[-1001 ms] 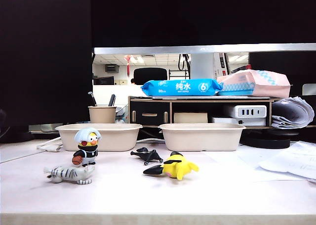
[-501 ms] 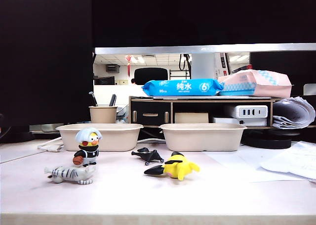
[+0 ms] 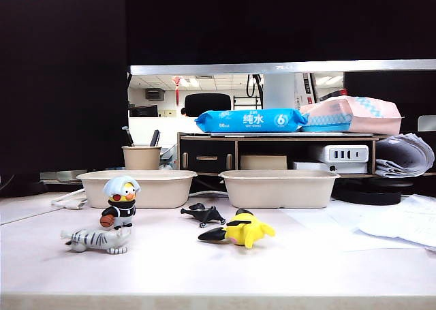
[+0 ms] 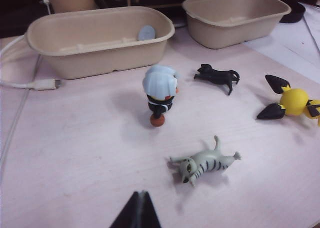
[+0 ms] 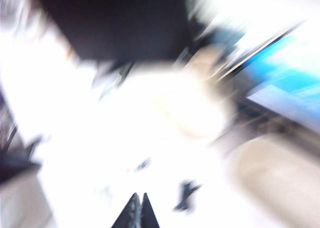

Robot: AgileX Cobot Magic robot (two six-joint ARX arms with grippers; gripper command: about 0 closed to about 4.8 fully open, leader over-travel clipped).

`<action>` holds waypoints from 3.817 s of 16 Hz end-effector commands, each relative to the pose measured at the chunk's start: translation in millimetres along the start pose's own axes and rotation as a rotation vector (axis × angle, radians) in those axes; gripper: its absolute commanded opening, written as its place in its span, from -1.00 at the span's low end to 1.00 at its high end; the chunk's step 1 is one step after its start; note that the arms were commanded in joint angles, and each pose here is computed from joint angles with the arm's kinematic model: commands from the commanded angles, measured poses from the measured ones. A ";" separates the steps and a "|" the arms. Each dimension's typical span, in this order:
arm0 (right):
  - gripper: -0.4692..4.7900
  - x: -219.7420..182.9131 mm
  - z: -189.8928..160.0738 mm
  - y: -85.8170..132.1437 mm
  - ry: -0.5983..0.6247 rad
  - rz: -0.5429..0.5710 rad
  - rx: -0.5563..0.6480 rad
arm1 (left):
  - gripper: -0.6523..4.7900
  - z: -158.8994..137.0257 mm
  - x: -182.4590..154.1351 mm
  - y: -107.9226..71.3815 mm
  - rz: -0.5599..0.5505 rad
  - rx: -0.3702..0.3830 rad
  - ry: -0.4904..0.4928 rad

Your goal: Put the dolls with similar sizes into the same paper box, while dolls with different sizes go into separate paper boxes.

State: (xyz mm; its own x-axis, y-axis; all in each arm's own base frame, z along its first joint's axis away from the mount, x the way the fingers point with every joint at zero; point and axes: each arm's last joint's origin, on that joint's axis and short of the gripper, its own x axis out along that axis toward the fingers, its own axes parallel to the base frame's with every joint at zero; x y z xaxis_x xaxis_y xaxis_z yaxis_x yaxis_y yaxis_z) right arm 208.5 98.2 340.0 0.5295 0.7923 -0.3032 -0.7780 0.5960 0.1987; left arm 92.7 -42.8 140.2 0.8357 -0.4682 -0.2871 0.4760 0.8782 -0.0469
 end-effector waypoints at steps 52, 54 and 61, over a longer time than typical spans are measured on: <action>0.16 325.3 -41.5 -13.9 0.046 -0.043 -0.191 | -0.78 8.0 -11.5 16.0 0.168 -0.024 -0.138; 0.23 321.9 -37.2 -17.7 0.037 -0.051 -0.173 | -0.78 8.0 -11.5 15.8 0.166 -0.023 -0.138; 0.47 269.8 2.3 0.7 0.194 -0.062 -0.138 | -0.78 -1.7 2.0 7.6 0.062 -0.019 0.028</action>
State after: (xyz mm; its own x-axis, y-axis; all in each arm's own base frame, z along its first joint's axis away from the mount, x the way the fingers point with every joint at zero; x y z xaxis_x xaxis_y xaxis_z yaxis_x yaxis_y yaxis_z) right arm 356.9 318.1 254.8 0.5281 0.7252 -0.4418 -0.7948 0.6053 0.0436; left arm 97.4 -34.7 137.8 0.8650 -0.3890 -0.3171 0.3944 0.9176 -0.0499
